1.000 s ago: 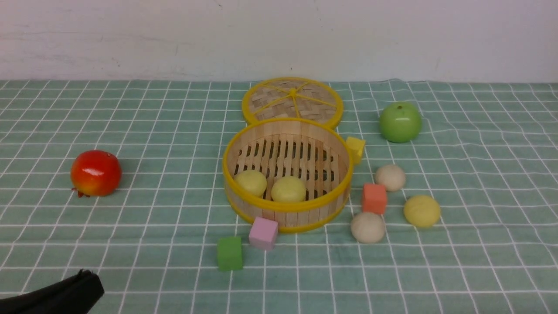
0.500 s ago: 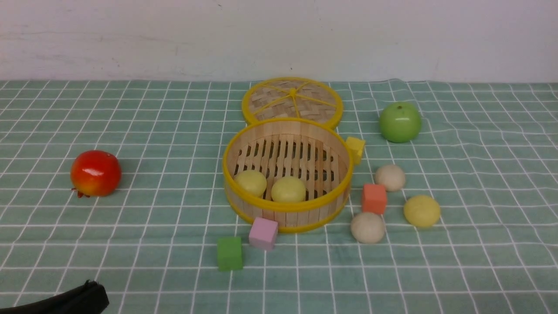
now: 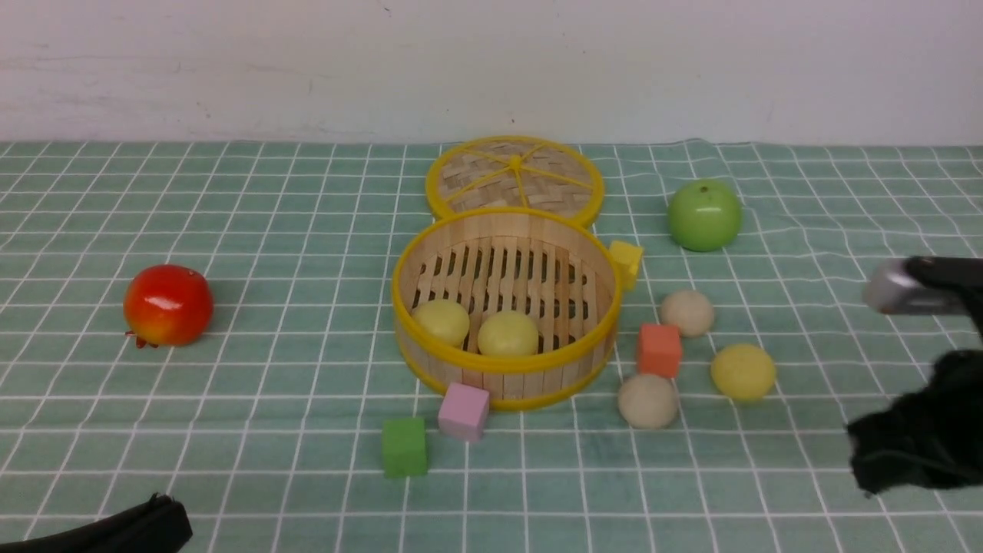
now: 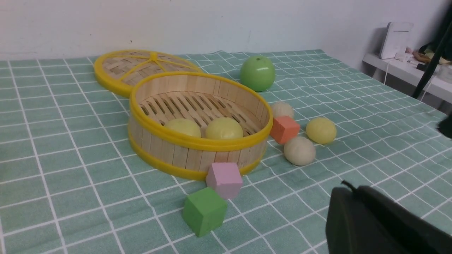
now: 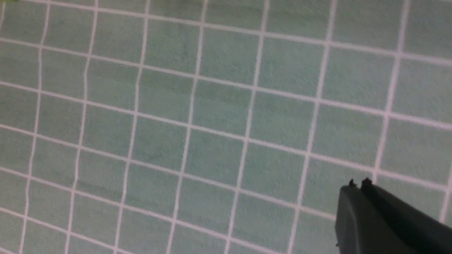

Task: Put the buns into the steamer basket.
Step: Use the right arm to grab a steamed stuffed bun

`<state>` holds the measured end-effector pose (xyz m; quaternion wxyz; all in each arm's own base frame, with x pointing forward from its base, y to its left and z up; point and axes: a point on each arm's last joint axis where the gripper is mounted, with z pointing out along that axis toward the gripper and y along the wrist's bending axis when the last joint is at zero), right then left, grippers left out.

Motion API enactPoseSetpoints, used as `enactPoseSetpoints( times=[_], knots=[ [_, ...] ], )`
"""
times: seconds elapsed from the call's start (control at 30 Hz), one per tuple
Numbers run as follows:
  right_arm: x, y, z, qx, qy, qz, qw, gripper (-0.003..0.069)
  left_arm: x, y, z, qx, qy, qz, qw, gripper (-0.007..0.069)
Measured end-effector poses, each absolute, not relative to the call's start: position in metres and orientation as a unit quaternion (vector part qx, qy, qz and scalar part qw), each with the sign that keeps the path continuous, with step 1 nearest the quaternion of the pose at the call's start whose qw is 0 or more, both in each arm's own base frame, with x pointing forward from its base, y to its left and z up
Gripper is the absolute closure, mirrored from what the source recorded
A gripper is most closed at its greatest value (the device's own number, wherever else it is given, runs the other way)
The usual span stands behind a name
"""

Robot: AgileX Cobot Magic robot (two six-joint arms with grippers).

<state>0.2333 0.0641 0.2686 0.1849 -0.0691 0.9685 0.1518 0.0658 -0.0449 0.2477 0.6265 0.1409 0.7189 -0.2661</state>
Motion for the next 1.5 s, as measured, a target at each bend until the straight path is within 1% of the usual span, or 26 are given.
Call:
enactPoseSetpoints(
  times=[0.07,0.17,0.23,0.3,0.43,0.47,0.53,0.57,0.67,0.83,0.97,1.13,1.23,1.27,1.3,1.33,1.37,1.5],
  knots=[
    [0.254,0.087,0.268,-0.106,0.965,0.152,0.185,0.0657,0.066,-0.045,0.248,0.141,0.719,-0.266,0.627,0.0634],
    [0.276,0.115,0.265,-0.147,0.96,0.149,0.188,0.0632,0.066,-0.045,0.248,0.141,0.719,-0.266,0.627,0.063],
    [0.288,0.127,0.26,-0.161,0.959,0.145,0.185,0.0605,0.066,-0.045,0.248,0.141,0.719,-0.266,0.627,0.0628],
    [0.302,0.138,0.252,-0.166,0.96,0.139,0.18,0.0561,0.066,-0.045,0.248,0.141,0.719,-0.266,0.627,0.0627],
    [0.325,0.147,0.236,-0.16,0.964,0.132,0.169,0.0475,0.066,-0.045,0.248,0.141,0.719,-0.266,0.627,0.0624],
    [0.333,0.15,0.228,-0.158,0.964,0.129,0.169,0.0437,0.066,-0.045,0.248,0.141,0.719,-0.266,0.627,0.0622],
    [0.341,0.153,0.22,-0.156,0.964,0.127,0.174,0.0393,0.066,-0.045,0.248,0.141,0.719,-0.266,0.627,0.0621],
    [0.346,0.154,0.216,-0.153,0.963,0.126,0.183,0.0377,0.066,-0.045,0.248,0.141,0.719,-0.266,0.627,0.0621],
    [0.352,0.156,0.211,-0.148,0.96,0.126,0.2,0.037,0.066,-0.045,0.248,0.141,0.719,-0.266,0.627,0.0617],
    [0.358,0.157,0.201,-0.144,0.96,0.124,0.205,0.0386,0.066,-0.045,0.248,0.141,0.719,-0.266,0.627,0.0612],
    [0.36,0.158,0.189,-0.145,0.963,0.119,0.195,0.0421,0.066,-0.045,0.248,0.141,0.719,-0.266,0.627,0.0606],
    [0.361,0.157,0.188,-0.151,0.963,0.113,0.194,0.0437,0.066,-0.045,0.248,0.141,0.719,-0.266,0.627,0.0604],
    [0.361,0.157,0.187,-0.153,0.963,0.11,0.194,0.0519,0.066,-0.045,0.248,0.141,0.719,-0.266,0.627,0.06],
    [0.361,0.156,0.187,-0.156,0.963,0.108,0.194,0.0571,0.066,-0.045,0.248,0.141,0.719,-0.266,0.627,0.0598],
    [0.361,0.156,0.187,-0.157,0.962,0.107,0.194,0.059,0.066,-0.045,0.248,0.141,0.719,-0.266,0.627,0.0598],
    [0.361,0.156,0.187,-0.163,0.962,0.103,0.195,0.0634,0.066,-0.045,0.248,0.141,0.719,-0.266,0.627,0.0596],
    [0.361,0.156,0.187,-0.165,0.961,0.101,0.196,0.0655,0.066,-0.045,0.248,0.141,0.719,-0.266,0.627,0.0596],
    [0.357,0.154,0.196,-0.176,0.961,0.097,0.191,0.0658,0.066,-0.045,0.248,0.141,0.719,-0.266,0.627,0.0589]
  ],
)
